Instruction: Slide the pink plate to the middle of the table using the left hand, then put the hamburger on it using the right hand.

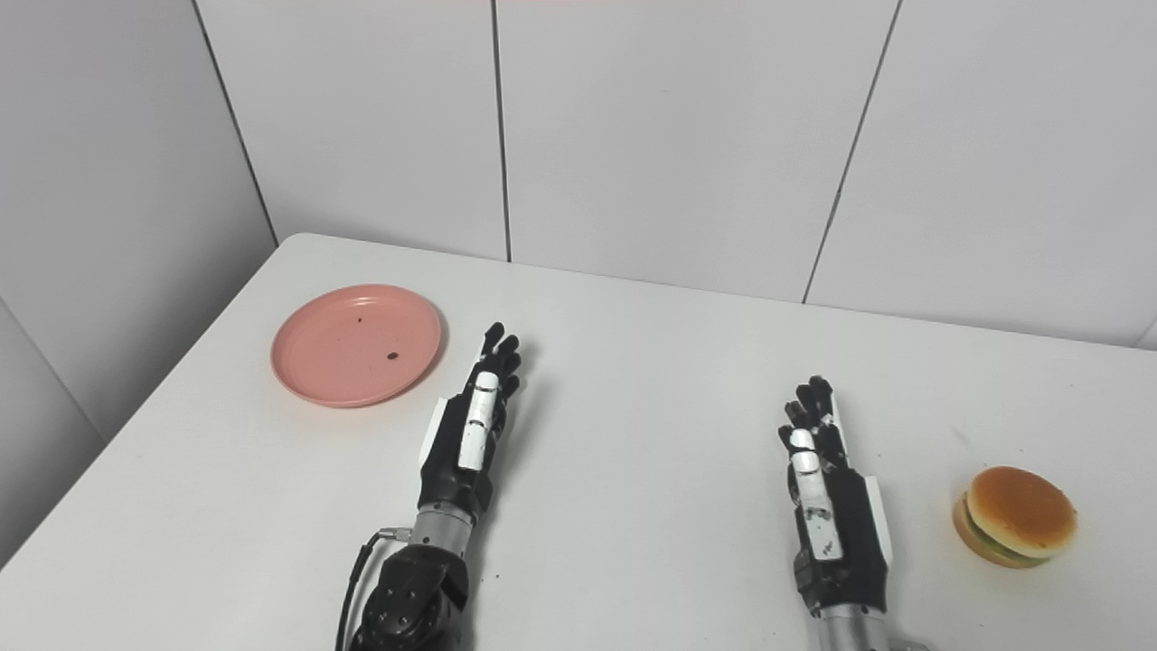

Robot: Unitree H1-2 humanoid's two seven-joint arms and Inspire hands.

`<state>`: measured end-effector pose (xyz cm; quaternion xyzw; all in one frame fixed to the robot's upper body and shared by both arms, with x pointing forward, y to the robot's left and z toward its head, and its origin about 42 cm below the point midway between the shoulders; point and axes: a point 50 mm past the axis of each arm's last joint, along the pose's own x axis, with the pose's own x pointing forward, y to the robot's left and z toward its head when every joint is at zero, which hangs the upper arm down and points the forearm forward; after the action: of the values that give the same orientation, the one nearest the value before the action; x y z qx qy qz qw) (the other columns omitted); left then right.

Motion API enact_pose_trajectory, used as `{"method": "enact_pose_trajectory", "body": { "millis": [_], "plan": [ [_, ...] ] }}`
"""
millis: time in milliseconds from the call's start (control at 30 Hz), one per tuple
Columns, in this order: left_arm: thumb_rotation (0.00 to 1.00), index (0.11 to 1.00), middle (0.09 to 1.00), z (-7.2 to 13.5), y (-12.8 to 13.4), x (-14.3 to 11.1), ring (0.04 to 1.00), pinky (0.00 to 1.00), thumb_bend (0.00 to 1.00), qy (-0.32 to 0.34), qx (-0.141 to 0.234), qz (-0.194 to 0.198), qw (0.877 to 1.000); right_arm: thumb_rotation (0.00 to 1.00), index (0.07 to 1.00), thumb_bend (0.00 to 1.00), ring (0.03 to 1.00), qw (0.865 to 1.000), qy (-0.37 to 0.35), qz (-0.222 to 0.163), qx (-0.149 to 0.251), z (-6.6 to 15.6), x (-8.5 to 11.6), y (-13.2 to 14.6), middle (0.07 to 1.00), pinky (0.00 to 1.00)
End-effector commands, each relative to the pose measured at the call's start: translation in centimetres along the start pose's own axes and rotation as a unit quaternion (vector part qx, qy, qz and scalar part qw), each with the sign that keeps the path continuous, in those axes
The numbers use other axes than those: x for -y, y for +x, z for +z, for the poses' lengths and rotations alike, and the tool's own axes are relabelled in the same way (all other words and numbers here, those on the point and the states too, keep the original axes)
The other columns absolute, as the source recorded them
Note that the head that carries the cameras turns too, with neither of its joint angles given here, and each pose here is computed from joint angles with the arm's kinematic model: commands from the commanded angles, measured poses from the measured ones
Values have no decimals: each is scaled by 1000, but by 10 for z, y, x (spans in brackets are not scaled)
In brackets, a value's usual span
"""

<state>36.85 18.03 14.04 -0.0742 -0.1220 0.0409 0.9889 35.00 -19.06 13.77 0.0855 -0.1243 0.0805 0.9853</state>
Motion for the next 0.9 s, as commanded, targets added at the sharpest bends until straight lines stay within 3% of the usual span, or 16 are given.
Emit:
{"method": "enact_pose_trajectory", "body": {
  "millis": [0, 67, 200, 400, 600, 767, 867],
  "plan": [
    [1000, 949, 956, 14, 4, -22, 967, 1000, 654, 6, 23, 18, 1000, 778, 1000, 592, 1000, 999, -16, -20, -26, -14, 24, -19, 1000, 1000],
    [1000, 936, 944, 22, 7, -30, 954, 1000, 657, 18, 39, 34, 999, 782, 1000, 588, 1000, 999, -17, -19, -24, -15, 25, -19, 1000, 1000],
    [1000, 885, 885, 46, 15, -52, 886, 904, 609, 41, 90, 81, 992, 786, 1000, 584, 1000, 999, -14, -15, -25, -15, 25, -20, 1000, 1000],
    [1000, 849, 849, 60, 20, -72, 875, 925, 660, 39, 104, 111, 988, 767, 1000, 600, 1000, 999, -11, -20, -26, -15, 26, -19, 1000, 1000],
    [1000, 791, 787, 65, 30, -93, 814, 857, 658, 47, 129, 146, 980, 779, 1000, 610, 1000, 999, -14, -21, -26, -15, 26, -20, 1000, 1000],
    [1000, 770, 777, 64, 33, -112, 799, 874, 673, 49, 136, 168, 975, 784, 1000, 608, 1000, 999, -16, -19, -24, -15, 26, -20, 1000, 1000],
    [1000, 728, 728, 65, 36, -121, 748, 801, 642, 57, 149, 188, 969, 789, 1000, 592, 1000, 999, -15, -20, -25, -15, 26, -20, 1000, 1000]
  ]
}}
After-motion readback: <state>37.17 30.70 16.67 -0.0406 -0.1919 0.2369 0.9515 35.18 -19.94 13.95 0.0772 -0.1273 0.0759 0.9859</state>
